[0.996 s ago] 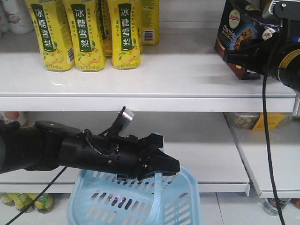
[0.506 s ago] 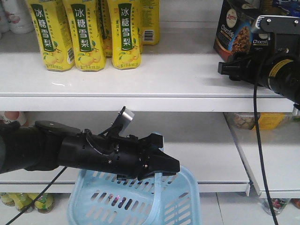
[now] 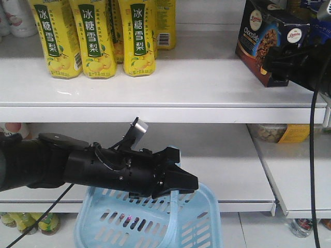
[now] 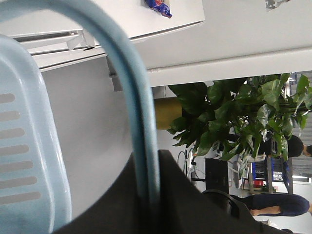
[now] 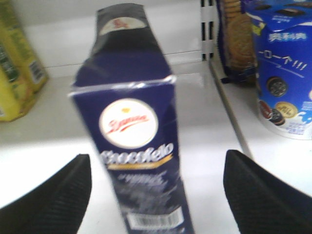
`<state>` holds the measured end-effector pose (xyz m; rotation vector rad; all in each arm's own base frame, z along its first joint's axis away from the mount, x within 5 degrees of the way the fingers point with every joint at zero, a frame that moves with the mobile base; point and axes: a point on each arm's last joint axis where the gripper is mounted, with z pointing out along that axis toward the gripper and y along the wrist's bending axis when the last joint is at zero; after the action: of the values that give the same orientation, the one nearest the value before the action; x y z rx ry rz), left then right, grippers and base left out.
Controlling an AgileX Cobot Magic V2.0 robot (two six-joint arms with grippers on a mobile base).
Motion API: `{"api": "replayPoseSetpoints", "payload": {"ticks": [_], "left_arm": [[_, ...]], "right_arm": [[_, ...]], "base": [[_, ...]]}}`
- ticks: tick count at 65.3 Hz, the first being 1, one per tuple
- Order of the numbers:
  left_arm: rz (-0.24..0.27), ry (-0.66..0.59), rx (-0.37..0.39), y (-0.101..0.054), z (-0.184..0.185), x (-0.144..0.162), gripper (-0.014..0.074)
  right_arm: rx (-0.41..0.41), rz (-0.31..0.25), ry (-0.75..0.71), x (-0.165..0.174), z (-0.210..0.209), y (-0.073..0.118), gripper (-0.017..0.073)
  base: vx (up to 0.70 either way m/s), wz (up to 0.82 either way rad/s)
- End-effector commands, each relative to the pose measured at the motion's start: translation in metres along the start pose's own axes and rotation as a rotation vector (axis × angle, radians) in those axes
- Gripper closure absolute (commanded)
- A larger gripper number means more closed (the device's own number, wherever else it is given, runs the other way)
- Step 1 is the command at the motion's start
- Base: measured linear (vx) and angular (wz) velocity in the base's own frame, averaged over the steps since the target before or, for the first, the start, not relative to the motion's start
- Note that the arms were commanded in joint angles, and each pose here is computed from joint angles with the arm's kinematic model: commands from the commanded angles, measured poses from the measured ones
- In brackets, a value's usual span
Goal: Left arm holds basket, right arm returns cookies
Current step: 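Open the right gripper to release the box and withdraw it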
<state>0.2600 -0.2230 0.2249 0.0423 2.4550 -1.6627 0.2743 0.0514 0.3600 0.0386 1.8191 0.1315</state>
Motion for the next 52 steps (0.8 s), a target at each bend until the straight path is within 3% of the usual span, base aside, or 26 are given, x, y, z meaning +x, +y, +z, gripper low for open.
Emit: {"api": "replayPoseSetpoints", "payload": {"ticks": [1,22,33,39,52], "left_arm": [[0.051,-0.093,0.093,-0.028,-0.011,-0.009,0.0600],[0.051,-0.093,0.093,-0.028,-0.011,-0.009,0.0600],[0.051,-0.093,0.093,-0.028,-0.011,-0.009,0.0600],[0.051,-0.093,0.093,-0.028,-0.011,-0.009,0.0600],[0.051,-0.093,0.093,-0.028,-0.011,-0.009,0.0600]], "right_arm": [[-0.055,-0.019,-0.067,-0.010,-0.017,0.002,0.0014],[-0.066,-0.018,-0.126,-0.003,-0.061,-0.006,0.0014],[-0.070,-0.061,-0.205,-0.002,-0.097,-0.012,0.0015],[-0.075,-0.057,-0.245,0.005,-0.118,-0.016,0.0015],[-0.070,-0.112,-0.301,0.039,-0.156,-0.028,0.0015]], "base": [[0.00,0.00],[0.00,0.00],[0.00,0.00],[0.00,0.00],[0.00,0.00]]}}
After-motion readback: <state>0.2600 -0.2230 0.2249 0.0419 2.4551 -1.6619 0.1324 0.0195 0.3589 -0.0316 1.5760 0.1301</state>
